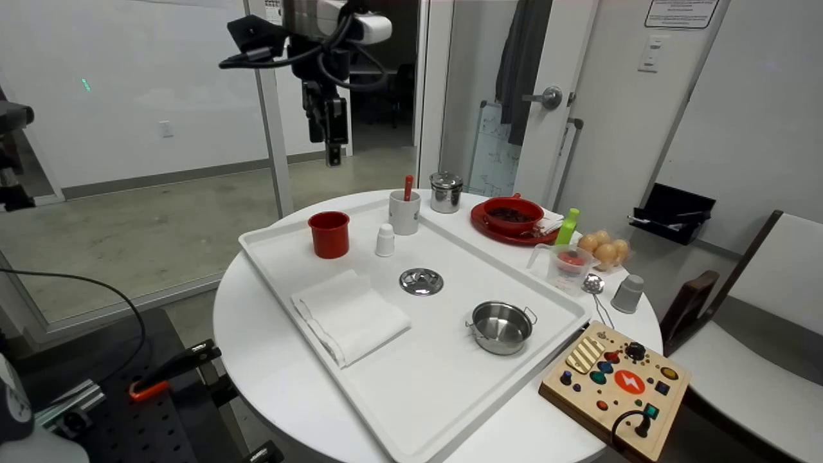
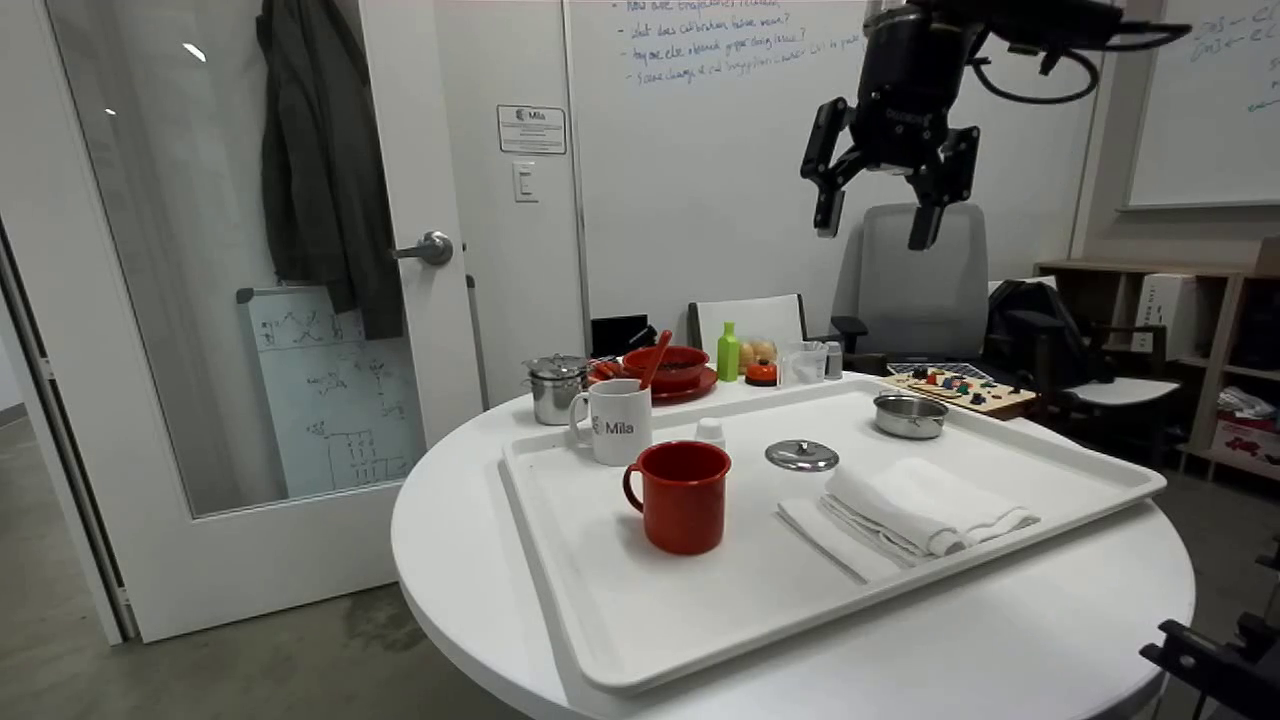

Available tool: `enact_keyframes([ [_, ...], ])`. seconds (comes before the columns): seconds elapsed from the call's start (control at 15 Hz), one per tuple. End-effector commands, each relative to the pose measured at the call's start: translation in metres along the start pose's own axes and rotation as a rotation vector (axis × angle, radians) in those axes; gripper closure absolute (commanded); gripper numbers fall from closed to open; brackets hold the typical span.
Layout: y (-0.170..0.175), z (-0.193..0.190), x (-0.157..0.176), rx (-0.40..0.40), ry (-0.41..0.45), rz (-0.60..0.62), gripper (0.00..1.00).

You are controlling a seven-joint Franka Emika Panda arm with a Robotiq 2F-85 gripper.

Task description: Put the lid on the silver pot

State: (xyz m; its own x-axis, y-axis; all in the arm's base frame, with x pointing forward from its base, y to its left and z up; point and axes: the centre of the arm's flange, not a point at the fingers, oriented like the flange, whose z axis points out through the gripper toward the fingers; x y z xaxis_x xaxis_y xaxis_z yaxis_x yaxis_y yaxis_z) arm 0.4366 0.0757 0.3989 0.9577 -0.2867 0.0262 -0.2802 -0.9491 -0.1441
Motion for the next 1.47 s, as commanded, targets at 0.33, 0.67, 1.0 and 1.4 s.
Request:
enact_keyframes([
  [0.33, 0.002, 0.025, 0.062, -0.018, -0.04, 0.025, 0.0],
  [0.67, 0.001, 0.048, 0.061, -0.038, -0.049, 0.04, 0.0],
  [1.0, -0.001, 0.104, 0.098, -0.023, -0.07, 0.108, 0.0],
  [1.4, 0.0, 0.146, 0.132, -0.034, -0.019, 0.124, 0.0],
])
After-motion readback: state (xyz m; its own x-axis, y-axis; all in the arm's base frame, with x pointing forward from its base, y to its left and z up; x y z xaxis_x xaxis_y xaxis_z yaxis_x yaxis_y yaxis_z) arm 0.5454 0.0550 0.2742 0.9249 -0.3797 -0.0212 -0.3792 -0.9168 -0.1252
